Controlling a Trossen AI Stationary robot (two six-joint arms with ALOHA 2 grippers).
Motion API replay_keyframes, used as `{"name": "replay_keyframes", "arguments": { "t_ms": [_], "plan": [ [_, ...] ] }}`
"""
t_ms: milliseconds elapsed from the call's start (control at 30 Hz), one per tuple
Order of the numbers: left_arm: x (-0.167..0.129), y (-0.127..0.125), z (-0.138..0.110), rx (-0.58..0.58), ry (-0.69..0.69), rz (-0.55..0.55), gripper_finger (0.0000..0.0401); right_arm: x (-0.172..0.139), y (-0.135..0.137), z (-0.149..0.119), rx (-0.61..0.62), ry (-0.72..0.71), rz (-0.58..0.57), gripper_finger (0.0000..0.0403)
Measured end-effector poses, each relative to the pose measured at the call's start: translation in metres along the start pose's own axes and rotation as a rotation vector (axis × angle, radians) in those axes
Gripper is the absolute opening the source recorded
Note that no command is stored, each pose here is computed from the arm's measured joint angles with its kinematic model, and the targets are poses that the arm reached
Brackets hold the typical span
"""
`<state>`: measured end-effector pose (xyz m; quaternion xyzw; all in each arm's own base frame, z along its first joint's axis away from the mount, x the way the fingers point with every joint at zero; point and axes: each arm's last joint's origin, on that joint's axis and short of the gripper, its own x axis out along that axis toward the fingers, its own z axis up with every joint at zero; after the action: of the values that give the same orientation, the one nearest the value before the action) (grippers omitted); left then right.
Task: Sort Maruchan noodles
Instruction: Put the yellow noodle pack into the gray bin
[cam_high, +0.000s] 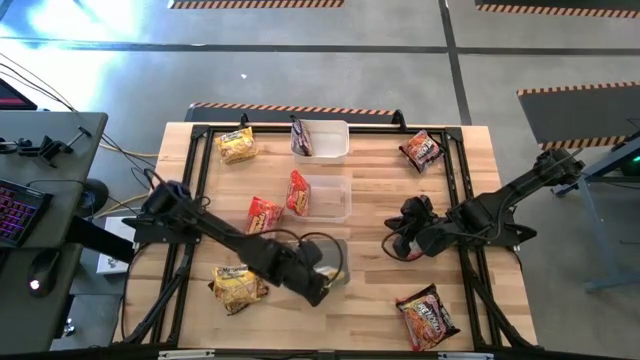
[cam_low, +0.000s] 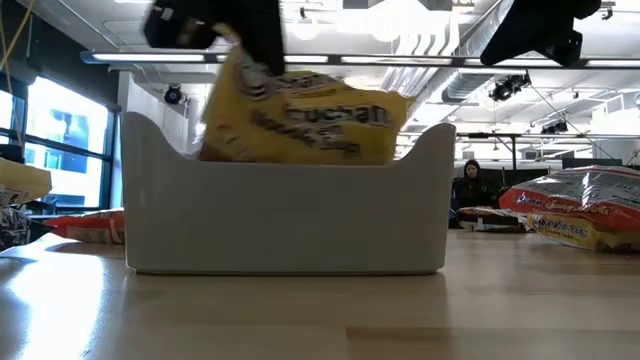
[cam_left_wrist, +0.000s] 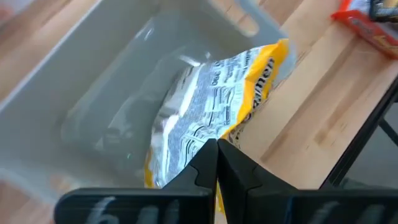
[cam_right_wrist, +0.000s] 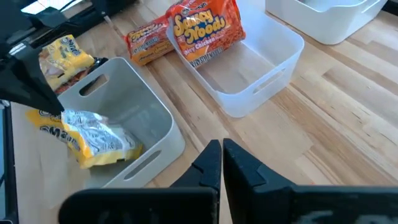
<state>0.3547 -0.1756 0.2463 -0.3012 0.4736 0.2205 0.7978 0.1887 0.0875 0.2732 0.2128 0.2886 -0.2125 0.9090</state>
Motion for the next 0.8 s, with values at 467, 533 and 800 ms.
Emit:
{"name": "replay_keyframes", "arguments": {
  "t_ms": [467,533,800],
  "plan": [
    [-0.007,-0.002,-0.008,-0.130,-0.071,0.012,0.0000,0.017,0.036,0.007,-0.243,0.057,0.403,0.0047],
    [-0.009,-0.002,-0.008,-0.132,-0.071,0.006,0.0000,0.029,0.045,0.005,-0.327,0.088,0.497,0.0079],
    [-0.016,-0.001,-0.005,-0.153,-0.090,-0.003,0.0000,0.093,0.066,0.000,-0.535,0.022,0.683,0.0202]
  ]
}}
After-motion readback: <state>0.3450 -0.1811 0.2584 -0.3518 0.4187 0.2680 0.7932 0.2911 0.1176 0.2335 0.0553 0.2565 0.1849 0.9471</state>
